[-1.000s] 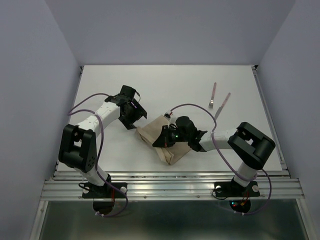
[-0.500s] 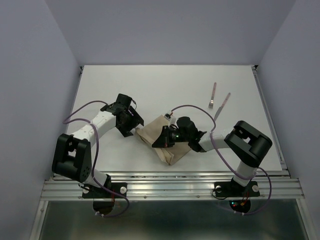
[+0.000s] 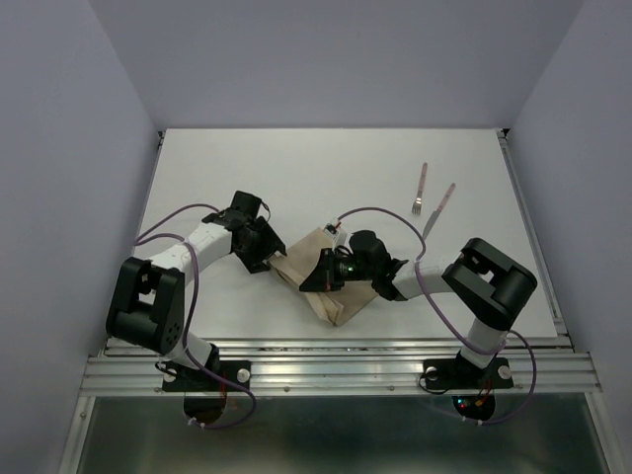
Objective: Fold the napkin into a case and place the utensils inside
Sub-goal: Fold the lower triangle-folded napkin at the center of the board.
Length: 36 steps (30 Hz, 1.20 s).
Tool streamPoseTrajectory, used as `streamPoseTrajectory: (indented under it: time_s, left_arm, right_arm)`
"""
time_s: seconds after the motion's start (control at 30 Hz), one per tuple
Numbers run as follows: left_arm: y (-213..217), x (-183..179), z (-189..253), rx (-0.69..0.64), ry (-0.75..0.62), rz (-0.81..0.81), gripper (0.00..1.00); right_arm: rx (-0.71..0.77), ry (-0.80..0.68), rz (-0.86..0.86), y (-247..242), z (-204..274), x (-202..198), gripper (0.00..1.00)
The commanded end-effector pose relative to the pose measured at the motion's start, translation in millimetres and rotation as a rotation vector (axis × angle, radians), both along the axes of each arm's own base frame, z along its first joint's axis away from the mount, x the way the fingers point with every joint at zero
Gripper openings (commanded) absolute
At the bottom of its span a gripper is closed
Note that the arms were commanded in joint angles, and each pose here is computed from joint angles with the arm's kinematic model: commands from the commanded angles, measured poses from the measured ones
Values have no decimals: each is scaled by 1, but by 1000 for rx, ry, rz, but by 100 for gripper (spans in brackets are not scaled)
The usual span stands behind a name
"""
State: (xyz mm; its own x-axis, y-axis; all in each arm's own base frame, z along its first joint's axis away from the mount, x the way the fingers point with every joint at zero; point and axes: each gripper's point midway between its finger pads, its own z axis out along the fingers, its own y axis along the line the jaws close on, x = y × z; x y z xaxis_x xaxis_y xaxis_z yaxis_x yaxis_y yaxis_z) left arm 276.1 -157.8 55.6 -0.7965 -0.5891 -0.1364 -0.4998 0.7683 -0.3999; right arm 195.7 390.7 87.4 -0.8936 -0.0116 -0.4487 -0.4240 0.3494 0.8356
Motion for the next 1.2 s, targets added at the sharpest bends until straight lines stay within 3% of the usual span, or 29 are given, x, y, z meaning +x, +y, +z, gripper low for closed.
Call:
streamPoseTrajectory:
  time_s: [0.0,0.2,0.33,0.5,0.6,0.63,0.73,0.83,1.17]
  left_arm:
    - [0,1,-1,1,-7,-22,68]
    - [4,-2,-8,23,17,-23,61]
    - [3,-2,-6,17,17,-20,42]
    - [3,-4,-4,22,33,-22,0]
    - [6,-9,-5,36,75,-5,0]
    - [10,-16,-8,53,111,5,0]
    - [13,-23,-9,65,144,34,0]
    - [14,-27,-9,61,158,52,0]
    - [16,-27,-4,69,158,74,0]
  right_arm:
    - [61,-40,10,5,13,4,1]
    - [64,-40,14,5,13,4,1]
    - [56,-39,21,5,8,3,1]
    - [36,-43,35,7,4,5,1]
    - [12,-47,31,11,2,10,2]
    - [8,-71,33,14,6,15,14]
    - [-23,-110,22,17,9,25,32]
    - [-54,-155,18,20,13,35,45]
    - [-177,-248,112,45,-1,35,65]
